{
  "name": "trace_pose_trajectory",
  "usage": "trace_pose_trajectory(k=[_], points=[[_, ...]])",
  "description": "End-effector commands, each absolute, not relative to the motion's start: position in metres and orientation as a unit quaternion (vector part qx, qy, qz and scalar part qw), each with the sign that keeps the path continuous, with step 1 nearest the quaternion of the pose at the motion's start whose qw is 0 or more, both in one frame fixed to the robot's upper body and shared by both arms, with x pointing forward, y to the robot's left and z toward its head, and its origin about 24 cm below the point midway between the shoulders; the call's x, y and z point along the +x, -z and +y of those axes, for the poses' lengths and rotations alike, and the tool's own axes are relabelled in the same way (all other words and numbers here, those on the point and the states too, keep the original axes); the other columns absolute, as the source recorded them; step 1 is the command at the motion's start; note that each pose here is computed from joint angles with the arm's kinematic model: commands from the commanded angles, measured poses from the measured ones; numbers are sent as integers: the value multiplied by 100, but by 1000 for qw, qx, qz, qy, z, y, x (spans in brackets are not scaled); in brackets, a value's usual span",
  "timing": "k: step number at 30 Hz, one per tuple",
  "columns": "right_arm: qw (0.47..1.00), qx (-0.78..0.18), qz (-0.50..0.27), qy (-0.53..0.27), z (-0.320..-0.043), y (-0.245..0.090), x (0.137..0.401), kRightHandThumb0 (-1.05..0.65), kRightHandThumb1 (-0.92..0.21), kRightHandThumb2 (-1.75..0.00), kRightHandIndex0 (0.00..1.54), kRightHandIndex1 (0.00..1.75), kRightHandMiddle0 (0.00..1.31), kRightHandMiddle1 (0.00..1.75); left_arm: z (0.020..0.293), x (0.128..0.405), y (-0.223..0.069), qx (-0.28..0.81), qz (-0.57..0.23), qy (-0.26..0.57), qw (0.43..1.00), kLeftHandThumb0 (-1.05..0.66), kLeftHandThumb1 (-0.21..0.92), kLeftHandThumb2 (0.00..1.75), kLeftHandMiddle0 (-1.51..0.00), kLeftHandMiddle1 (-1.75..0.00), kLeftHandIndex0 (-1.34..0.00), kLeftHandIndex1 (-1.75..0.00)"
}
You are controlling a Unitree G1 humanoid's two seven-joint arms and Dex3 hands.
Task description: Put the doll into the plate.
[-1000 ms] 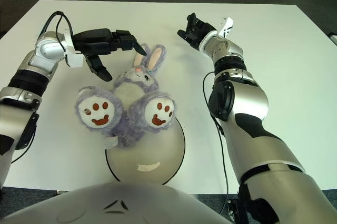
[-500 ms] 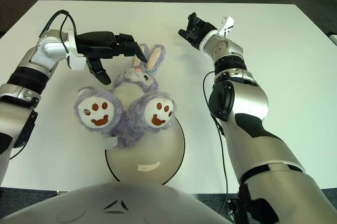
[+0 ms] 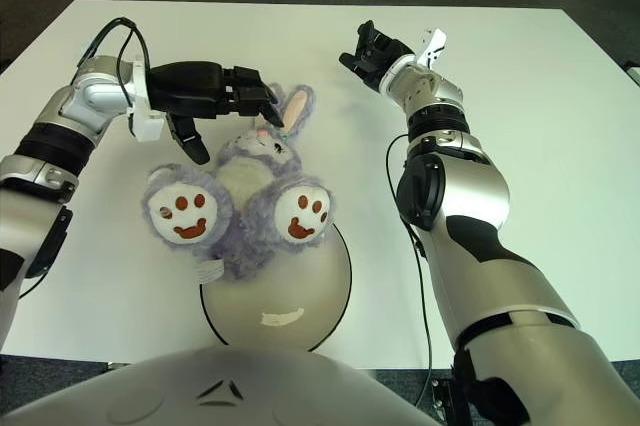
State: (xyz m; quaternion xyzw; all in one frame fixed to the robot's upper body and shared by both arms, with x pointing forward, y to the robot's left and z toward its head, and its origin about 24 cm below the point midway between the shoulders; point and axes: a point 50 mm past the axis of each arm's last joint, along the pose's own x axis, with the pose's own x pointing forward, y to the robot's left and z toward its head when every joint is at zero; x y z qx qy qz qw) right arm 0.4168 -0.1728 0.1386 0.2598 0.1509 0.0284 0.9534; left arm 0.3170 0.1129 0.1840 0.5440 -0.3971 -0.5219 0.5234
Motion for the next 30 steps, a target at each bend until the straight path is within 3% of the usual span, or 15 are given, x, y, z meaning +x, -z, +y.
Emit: trace_pose_trajectory(k=[1, 9, 20, 30], points=[[954, 261, 146, -31, -172, -142, 418, 5, -8, -144, 18, 147, 17, 151, 111, 318, -187, 557, -398, 523, 507, -10, 25, 124, -14, -54, 0, -82], [954, 261, 147, -24, -173, -142, 418, 4, -7, -144, 13, 137, 9, 146, 110, 318, -180, 558, -397, 528, 502, 3, 30, 133, -10, -48, 0, -77], [948, 278, 152, -26, -173, -142, 417, 5, -6, -144, 7, 128, 5, 144, 109, 318, -175, 567, -384, 544, 485, 6, 40, 133, -5, -40, 0, -70], [951, 268, 151, -28, -174, -142, 417, 6, -6, -145, 8, 126, 6, 145, 102, 315, -174, 583, -359, 573, 451, 5, 40, 131, -2, -35, 0, -62]])
